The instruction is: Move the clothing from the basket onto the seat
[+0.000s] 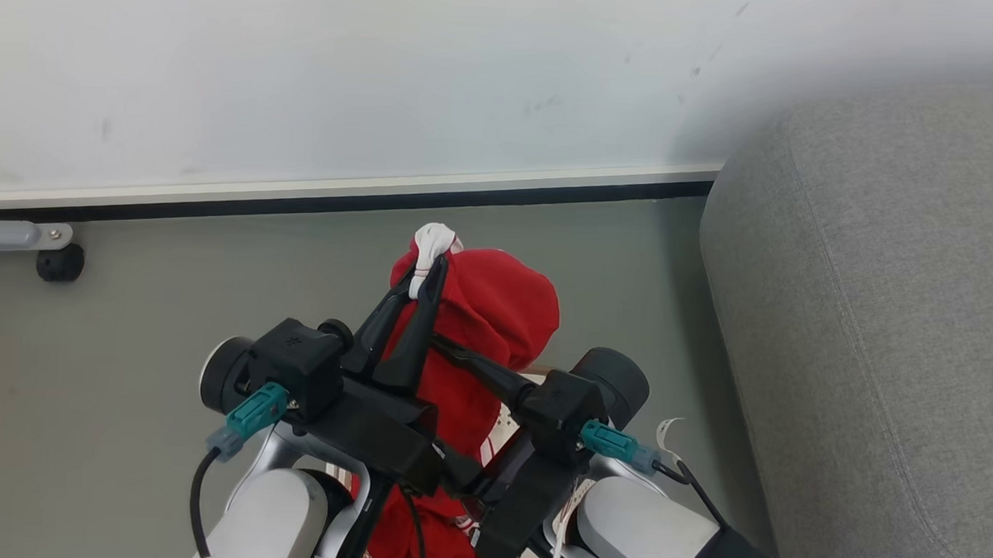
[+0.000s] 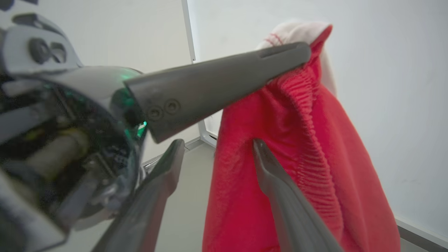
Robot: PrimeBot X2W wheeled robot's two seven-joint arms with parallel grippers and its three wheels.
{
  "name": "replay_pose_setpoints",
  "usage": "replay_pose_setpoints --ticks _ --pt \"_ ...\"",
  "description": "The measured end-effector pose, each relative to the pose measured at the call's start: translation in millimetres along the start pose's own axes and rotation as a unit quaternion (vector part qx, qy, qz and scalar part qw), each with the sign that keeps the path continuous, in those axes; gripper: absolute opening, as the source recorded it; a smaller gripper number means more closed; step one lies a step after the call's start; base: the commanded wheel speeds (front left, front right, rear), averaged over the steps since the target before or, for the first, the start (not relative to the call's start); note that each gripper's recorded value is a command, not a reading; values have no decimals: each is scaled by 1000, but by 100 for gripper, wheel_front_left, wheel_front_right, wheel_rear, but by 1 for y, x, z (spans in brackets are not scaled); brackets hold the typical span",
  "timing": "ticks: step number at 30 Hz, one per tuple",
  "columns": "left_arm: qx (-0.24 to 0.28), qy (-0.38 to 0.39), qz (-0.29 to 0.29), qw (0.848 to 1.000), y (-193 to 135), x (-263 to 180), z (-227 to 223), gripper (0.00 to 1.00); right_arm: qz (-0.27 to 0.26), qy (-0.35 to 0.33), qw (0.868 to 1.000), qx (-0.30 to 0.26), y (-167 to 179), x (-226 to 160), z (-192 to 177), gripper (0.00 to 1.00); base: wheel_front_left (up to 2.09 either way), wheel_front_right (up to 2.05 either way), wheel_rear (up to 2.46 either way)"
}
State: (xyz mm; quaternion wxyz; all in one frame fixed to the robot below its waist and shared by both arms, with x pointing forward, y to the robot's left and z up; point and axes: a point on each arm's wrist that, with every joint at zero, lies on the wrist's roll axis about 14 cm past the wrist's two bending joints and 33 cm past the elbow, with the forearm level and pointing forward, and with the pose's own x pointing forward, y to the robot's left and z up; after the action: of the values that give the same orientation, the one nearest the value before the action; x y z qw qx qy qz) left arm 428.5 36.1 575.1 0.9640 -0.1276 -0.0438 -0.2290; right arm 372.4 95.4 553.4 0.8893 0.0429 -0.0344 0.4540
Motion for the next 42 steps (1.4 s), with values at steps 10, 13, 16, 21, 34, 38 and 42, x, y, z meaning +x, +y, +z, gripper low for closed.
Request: replay_pose_setpoints --ticks 10,13,16,21,34,38,42 --pt "-1 -2 0 1000 1 2 1 0 -27 23 999 6 -17 4 -12 0 0 0 0" --pt "-1 -3 -1 1000 1 2 1 0 -38 31 999 14 -24 3 -17 0 0 0 0" --pt "0 -3 -1 1000 1 2 2 0 -42 33 998 16 -26 2 -18 0 0 0 0" --pt "0 -4 -2 1000 0 2 3 0 -60 32 998 16 -38 2 -17 0 0 0 0" --pt "4 -8 -13 1000 -7 2 6 100 -120 35 992 19 -75 -8 -15 0 0 0 0" --pt "11 -8 -23 1000 -13 0 6 100 -131 28 991 6 -85 -9 -7 0 0 0 0" --pt "15 4 -35 999 -19 -2 0 100 -143 27 989 -5 -99 -13 -3 0 0 0 0"
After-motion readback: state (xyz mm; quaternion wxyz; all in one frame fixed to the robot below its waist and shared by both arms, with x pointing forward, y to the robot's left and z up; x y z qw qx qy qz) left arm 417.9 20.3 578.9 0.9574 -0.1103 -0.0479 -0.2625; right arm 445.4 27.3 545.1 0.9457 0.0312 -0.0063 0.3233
